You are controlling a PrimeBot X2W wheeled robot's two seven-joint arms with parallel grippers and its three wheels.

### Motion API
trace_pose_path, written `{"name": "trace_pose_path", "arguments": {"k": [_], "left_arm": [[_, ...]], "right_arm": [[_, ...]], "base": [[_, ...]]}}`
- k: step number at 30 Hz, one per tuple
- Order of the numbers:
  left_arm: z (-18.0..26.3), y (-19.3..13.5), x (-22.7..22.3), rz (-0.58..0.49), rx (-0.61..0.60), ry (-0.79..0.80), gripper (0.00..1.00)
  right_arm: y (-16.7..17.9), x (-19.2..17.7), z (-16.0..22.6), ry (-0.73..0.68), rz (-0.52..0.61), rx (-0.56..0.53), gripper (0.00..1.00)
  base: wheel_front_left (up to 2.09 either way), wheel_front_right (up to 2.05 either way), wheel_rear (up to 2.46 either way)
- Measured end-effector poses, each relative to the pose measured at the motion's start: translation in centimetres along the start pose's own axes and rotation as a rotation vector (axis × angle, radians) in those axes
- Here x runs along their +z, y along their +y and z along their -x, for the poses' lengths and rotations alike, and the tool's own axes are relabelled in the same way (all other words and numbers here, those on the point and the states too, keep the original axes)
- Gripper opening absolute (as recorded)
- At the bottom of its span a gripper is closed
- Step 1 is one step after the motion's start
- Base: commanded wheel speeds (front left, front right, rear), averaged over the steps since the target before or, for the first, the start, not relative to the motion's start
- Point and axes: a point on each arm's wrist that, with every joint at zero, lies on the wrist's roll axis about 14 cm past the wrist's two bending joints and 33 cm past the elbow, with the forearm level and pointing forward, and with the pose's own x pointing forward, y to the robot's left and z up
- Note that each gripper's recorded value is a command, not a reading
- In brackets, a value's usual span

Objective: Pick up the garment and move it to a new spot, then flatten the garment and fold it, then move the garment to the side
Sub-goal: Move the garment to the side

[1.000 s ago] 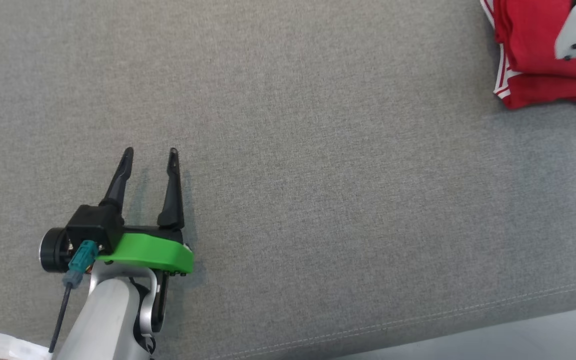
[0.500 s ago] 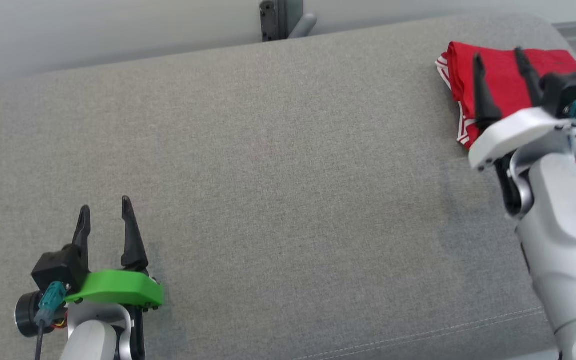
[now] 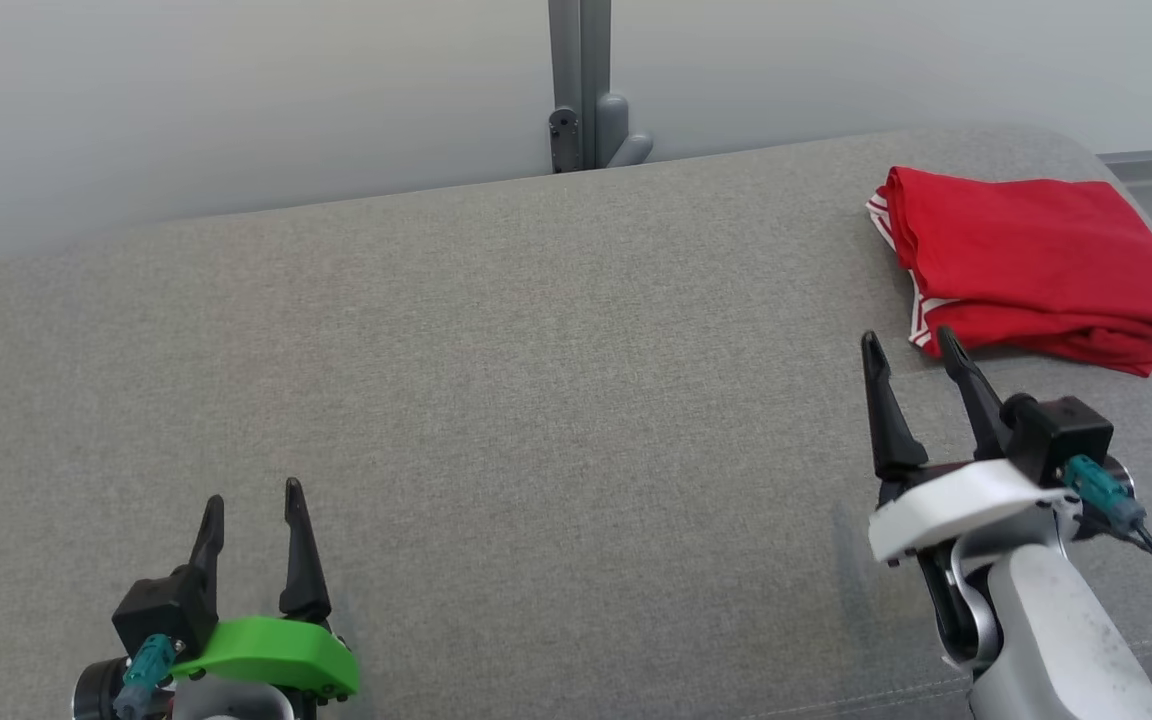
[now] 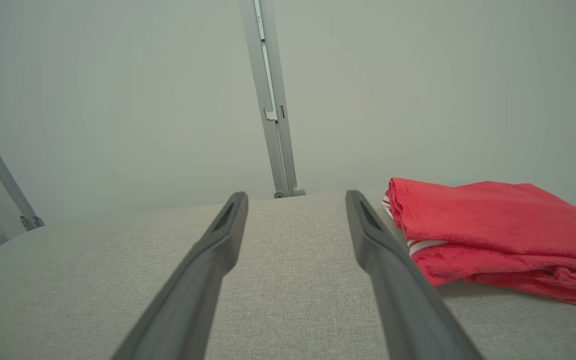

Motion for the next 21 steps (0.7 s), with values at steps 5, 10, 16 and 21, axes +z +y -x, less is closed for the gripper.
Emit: {"name": "trace_pose_path", "arguments": {"k": [5,10,16,21], "left_arm": [[1.0,0.0,-0.4,0.006,0.006,0.008,1.00],[1.5,0.1,-0.1,0.006,0.011,-0.001,1.00],[2.1,0.4,-0.3,-0.020,0.022,0.001,1.00],[2.4,0.8,-0.5,-0.030,0.031,0.008,1.00]], "right_arm": [[1.2,-1.4,2.1,0.032,-0.006,0.016,1.00],[2.7,-2.4,3.8,0.059,-0.043,0.048,1.00],[3.0,-2.9,4.5,0.077,-0.075,0.049,1.00],[2.7,-2.8,4.6,0.072,-0.065,0.039,1.00]], "base": [[0.00,0.00,0.00],[0.00,0.00,0.00],[0.00,0.00,0.00],[0.00,0.00,0.00]]}}
